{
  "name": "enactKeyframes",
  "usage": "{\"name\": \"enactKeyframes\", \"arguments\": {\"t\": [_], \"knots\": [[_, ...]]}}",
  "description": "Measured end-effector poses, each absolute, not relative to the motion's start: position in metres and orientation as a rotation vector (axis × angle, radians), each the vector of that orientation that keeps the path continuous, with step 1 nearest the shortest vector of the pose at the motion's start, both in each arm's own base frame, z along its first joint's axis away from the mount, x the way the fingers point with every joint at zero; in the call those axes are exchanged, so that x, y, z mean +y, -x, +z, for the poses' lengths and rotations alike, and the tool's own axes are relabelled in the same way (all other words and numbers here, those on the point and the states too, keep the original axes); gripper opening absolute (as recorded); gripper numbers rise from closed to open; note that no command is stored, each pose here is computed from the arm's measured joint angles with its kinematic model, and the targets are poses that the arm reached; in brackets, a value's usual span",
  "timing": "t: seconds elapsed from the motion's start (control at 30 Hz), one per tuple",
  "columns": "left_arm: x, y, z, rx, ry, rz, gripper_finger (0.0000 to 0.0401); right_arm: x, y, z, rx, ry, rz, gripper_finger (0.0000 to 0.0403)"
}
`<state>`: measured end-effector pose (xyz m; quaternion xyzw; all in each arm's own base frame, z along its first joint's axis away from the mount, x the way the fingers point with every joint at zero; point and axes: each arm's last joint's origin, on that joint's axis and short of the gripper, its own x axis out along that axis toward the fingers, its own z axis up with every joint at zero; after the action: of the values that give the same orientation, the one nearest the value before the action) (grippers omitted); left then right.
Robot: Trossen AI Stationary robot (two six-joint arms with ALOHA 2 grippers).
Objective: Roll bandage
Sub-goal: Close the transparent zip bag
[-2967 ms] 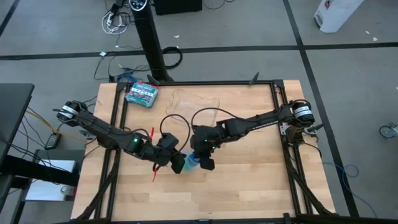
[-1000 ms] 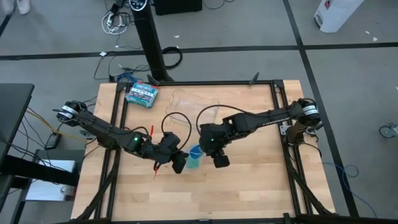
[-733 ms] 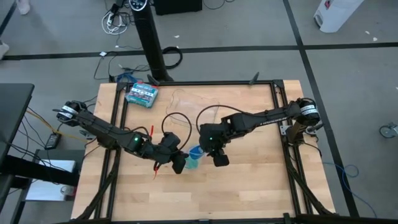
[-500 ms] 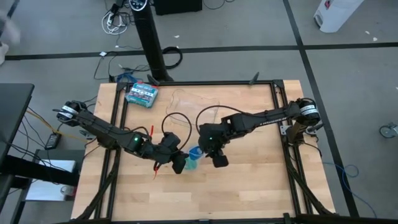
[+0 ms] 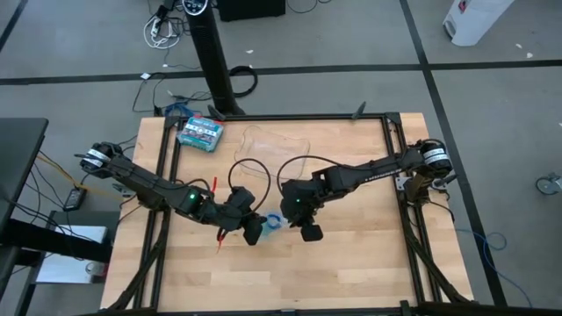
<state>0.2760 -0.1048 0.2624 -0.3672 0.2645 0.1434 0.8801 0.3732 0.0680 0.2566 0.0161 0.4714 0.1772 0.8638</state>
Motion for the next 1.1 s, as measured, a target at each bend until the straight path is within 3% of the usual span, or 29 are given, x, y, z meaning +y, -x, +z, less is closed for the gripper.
{"name": "enactKeyframes", "arguments": {"t": [0.3,0.5,0.67,0.8,0.93,1.0,1.1], "knots": [[-0.105,-0.276,0.263,0.548,0.766,0.301,0.0004,0.067,-0.378,0.259,0.934,-0.013,0.349,0.0063],[-0.104,-0.277,0.264,0.534,0.775,0.296,0.0004,0.065,-0.371,0.259,0.987,0.002,0.336,0.0007],[-0.097,-0.288,0.283,0.505,0.846,0.222,0.0004,0.06,-0.352,0.298,1.068,-0.016,0.328,0.0002],[-0.084,-0.291,0.296,0.536,0.767,0.253,0.0004,0.056,-0.338,0.339,0.968,0.065,0.313,0.0001],[-0.061,-0.298,0.302,0.5,0.747,0.268,0.0004,0.048,-0.339,0.341,0.954,0.025,0.365,0.0],[-0.055,-0.304,0.309,0.446,0.743,0.188,0.0004,0.045,-0.339,0.343,0.966,-0.045,0.327,0.0],[-0.047,-0.301,0.305,0.5,0.72,0.245,0.0004,0.045,-0.337,0.347,0.955,0.023,0.231,0.0]]}}
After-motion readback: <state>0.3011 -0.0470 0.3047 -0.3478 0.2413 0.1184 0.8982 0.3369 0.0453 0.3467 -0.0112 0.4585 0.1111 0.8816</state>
